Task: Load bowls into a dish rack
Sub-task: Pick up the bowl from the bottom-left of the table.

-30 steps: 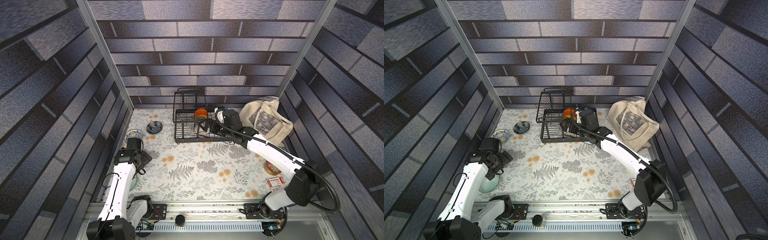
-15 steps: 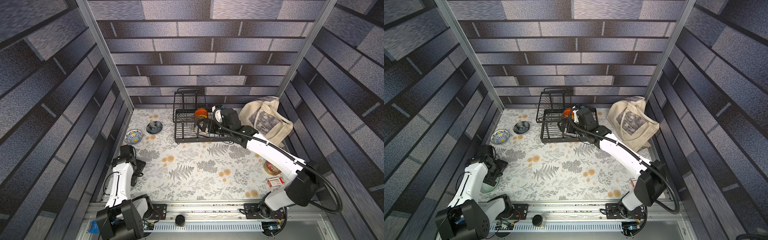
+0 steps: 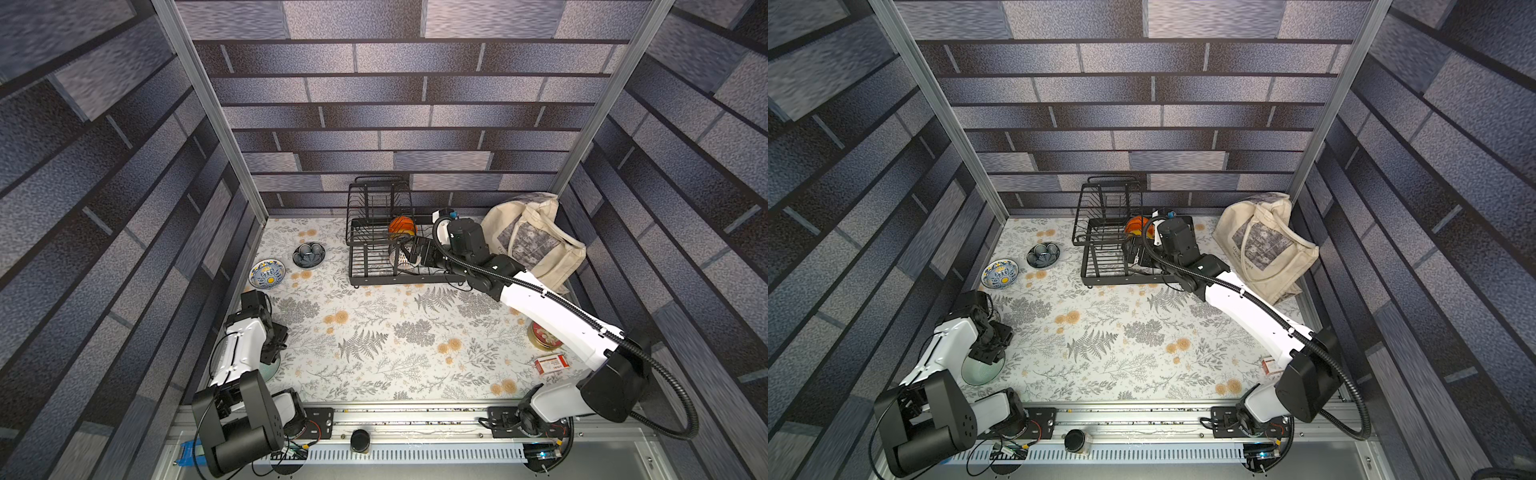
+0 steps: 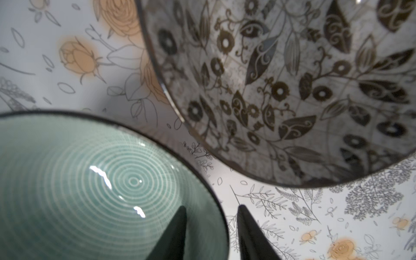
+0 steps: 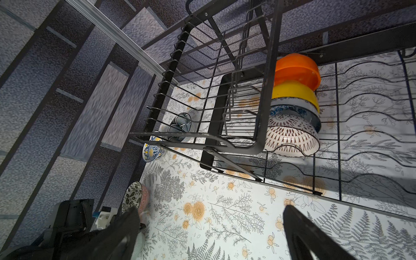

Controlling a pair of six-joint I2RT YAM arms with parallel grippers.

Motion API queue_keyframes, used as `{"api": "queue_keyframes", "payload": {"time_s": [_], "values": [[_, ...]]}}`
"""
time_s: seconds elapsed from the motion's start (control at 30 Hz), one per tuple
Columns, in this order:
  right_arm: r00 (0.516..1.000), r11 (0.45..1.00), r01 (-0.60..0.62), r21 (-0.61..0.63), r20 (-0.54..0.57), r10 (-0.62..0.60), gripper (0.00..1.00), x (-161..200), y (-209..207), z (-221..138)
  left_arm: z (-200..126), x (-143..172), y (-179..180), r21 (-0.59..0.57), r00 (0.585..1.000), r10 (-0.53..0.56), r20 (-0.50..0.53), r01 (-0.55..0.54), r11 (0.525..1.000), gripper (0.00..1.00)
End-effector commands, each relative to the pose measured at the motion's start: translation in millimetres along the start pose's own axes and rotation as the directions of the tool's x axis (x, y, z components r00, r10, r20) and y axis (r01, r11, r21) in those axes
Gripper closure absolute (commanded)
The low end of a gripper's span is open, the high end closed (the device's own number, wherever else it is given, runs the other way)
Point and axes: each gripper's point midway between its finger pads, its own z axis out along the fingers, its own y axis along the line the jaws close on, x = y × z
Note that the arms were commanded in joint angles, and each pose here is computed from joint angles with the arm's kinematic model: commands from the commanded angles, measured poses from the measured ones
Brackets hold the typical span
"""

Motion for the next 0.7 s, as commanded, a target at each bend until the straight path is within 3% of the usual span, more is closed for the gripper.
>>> {"api": "queue_keyframes", "payload": {"time_s": [0.0,0.13,0.23,0.5,0.67], "values": [[1.000,0.999,0.016,0.040,0.013,-0.016,0.00,-1.2,-7.6,-6.8,4.3,6.2,-0.3,0.003,1.000,0.002,-0.026,-0.001,1.000,0.76],[1.000,0.998,0.012,0.059,0.016,-0.013,0.00,-0.7,-11.8,-6.0,3.8,8.2,-4.4,0.014,0.999,0.009,-0.033,-0.009,1.000,0.93],[1.000,0.998,0.010,0.064,0.017,-0.011,0.00,-1.1,-12.5,-5.7,2.1,11.4,-7.8,0.018,0.999,0.022,-0.039,-0.021,1.000,1.00],[1.000,0.995,0.004,0.097,0.023,-0.007,0.00,-3.3,-18.7,-8.0,-2.5,33.3,-29.0,0.020,0.991,0.131,-0.027,-0.131,0.991,1.00],[1.000,0.993,0.000,0.115,0.016,-0.001,0.00,-4.4,-25.9,-11.5,-27.2,56.4,-66.0,0.056,0.950,0.307,0.049,-0.310,0.949,1.00]]}}
